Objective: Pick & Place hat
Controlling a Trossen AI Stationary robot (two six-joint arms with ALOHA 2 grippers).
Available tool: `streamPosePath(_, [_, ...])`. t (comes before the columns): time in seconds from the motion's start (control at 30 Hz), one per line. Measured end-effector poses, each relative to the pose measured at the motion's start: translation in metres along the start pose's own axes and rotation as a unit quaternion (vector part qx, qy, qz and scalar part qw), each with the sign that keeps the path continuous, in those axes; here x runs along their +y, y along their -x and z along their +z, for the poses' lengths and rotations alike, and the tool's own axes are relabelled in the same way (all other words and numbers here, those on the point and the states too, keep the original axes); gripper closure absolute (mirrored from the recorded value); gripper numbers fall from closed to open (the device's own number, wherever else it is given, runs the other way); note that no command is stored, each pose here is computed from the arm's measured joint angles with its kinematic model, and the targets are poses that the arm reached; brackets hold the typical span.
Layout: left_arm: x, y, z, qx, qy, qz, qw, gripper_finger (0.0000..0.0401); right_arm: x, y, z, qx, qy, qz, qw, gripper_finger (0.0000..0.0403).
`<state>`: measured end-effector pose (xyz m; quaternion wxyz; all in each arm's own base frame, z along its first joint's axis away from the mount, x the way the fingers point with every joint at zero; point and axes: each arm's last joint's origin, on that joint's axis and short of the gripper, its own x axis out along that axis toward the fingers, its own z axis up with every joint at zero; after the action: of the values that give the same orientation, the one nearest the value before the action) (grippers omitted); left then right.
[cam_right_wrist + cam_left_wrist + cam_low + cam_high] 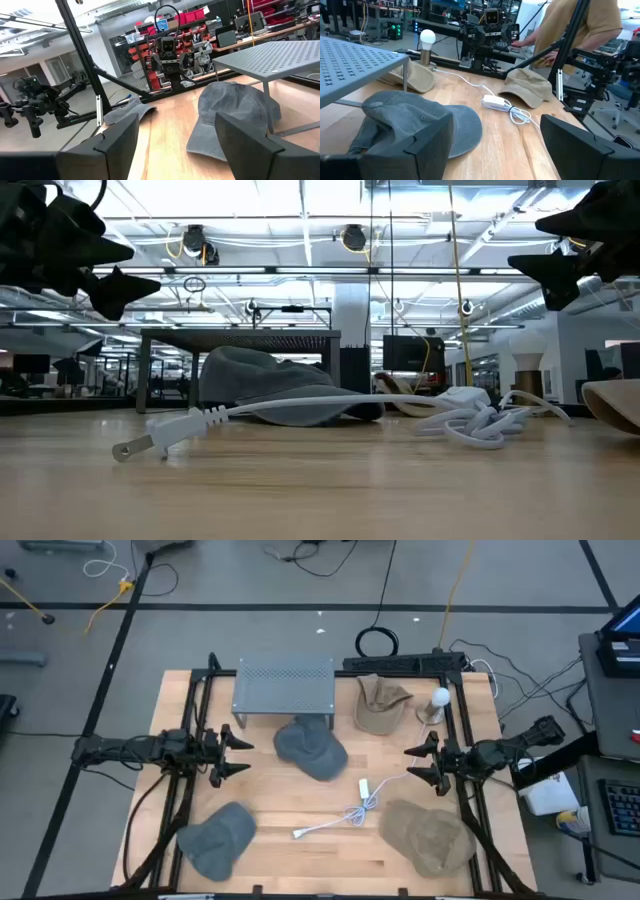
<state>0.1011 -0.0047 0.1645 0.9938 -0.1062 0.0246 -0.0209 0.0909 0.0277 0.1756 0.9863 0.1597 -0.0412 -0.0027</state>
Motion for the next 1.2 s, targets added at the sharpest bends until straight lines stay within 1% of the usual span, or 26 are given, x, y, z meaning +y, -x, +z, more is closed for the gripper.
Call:
streamPosePath(0.47, [0.0000, 0.0000, 0.0001, 0.000, 0.000, 0.000, 1.000, 0.0075, 0.0000, 0.0000, 0.0000, 0.000, 0.000, 0.000, 1.000, 0.0149])
streamPosePath(0.97, [0.0000, 0.0000, 0.0000, 0.000, 0.000, 0.000, 1.000, 0.0098, 0.0000, 0.0000, 0.0000, 0.000, 0.000, 0.000, 1.000, 0.0149])
streamPosePath(1.2, [0.0000, 0.0000, 0.0000, 0.000, 0.000, 0.000, 1.000, 0.0089, 0.0000, 0.0000, -0.0001, 0.000, 0.000, 0.000, 1.000, 0.0149])
